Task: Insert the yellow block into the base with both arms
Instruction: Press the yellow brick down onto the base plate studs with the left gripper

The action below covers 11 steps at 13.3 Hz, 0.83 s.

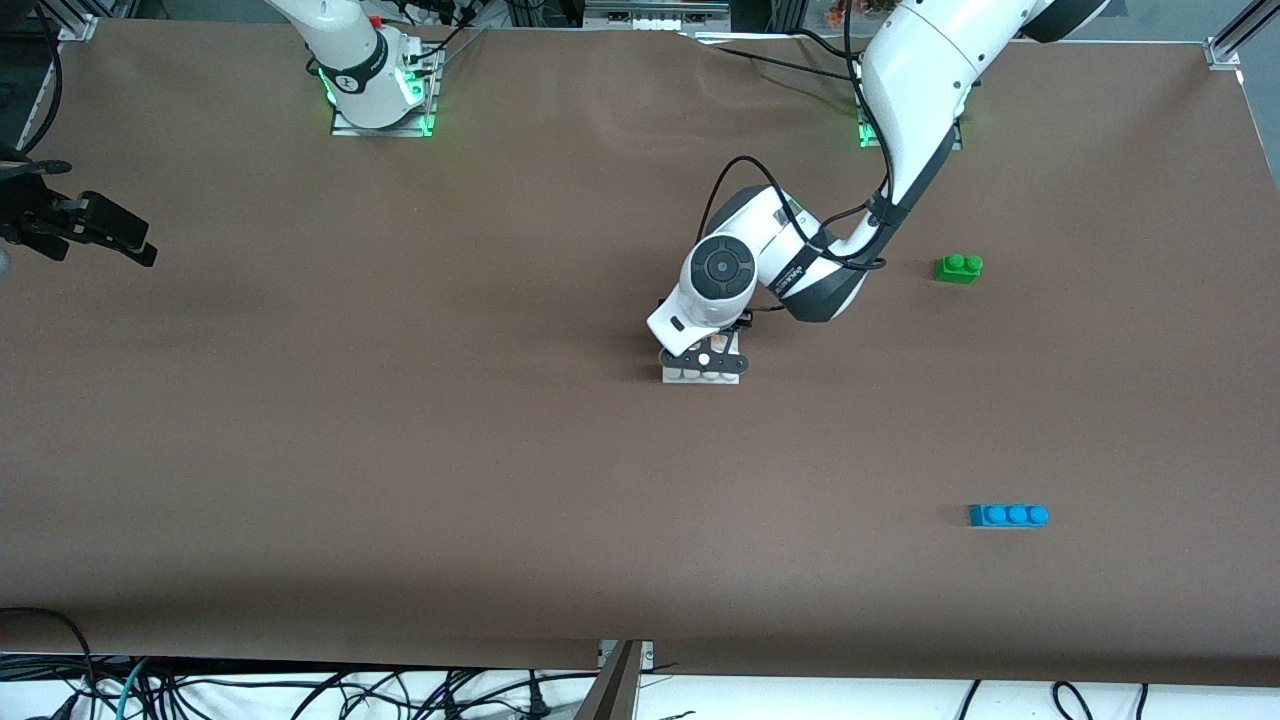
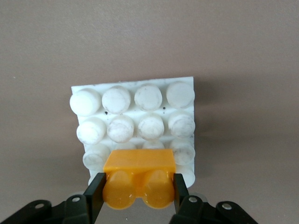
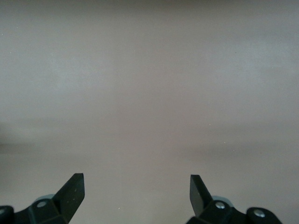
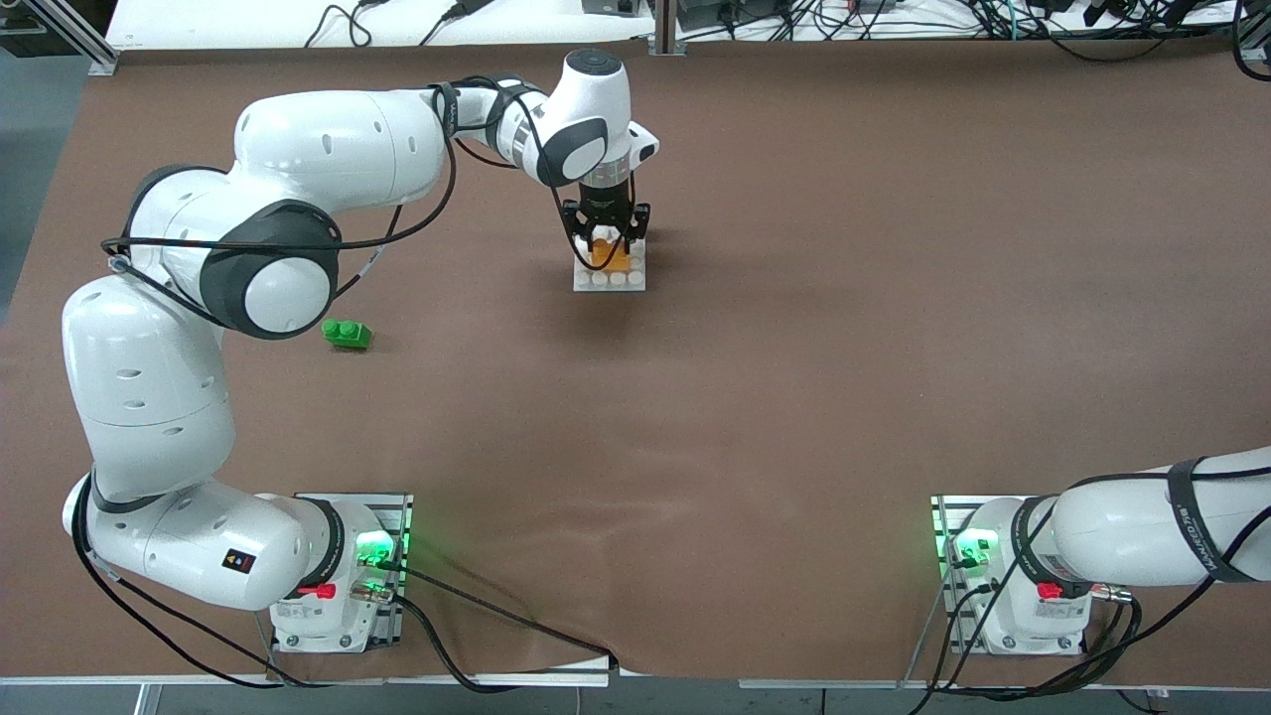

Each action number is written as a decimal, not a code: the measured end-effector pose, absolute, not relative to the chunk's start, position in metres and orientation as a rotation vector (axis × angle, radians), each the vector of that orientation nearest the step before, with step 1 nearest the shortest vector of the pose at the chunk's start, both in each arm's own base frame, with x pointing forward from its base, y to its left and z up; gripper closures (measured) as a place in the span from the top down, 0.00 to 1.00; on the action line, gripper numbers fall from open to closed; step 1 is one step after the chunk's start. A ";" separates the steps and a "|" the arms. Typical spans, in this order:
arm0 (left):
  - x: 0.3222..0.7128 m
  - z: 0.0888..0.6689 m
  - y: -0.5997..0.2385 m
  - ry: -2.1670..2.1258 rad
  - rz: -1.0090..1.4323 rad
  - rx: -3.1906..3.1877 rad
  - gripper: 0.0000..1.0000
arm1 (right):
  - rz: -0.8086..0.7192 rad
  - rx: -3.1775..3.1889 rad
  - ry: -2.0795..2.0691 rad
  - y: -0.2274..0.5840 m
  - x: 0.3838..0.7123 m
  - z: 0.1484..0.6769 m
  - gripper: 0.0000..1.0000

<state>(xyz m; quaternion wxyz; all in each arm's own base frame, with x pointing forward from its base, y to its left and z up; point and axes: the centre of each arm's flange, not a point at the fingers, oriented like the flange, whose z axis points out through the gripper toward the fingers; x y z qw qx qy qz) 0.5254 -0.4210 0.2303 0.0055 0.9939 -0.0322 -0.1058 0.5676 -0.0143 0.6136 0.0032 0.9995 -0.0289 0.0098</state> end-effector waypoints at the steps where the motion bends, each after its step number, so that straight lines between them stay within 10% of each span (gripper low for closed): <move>1: 0.527 0.229 -0.420 -0.098 -0.330 3.113 0.63 | 0.031 3.134 -0.089 -0.014 0.568 0.613 1.00; 8: 0.527 0.213 -0.419 -0.064 -0.337 3.109 0.63 | 0.032 3.134 -0.072 -0.013 0.568 0.613 1.00; 11: 0.530 0.213 -0.416 -0.056 -0.344 3.114 0.87 | 0.032 3.134 -0.071 -0.012 0.568 0.613 1.00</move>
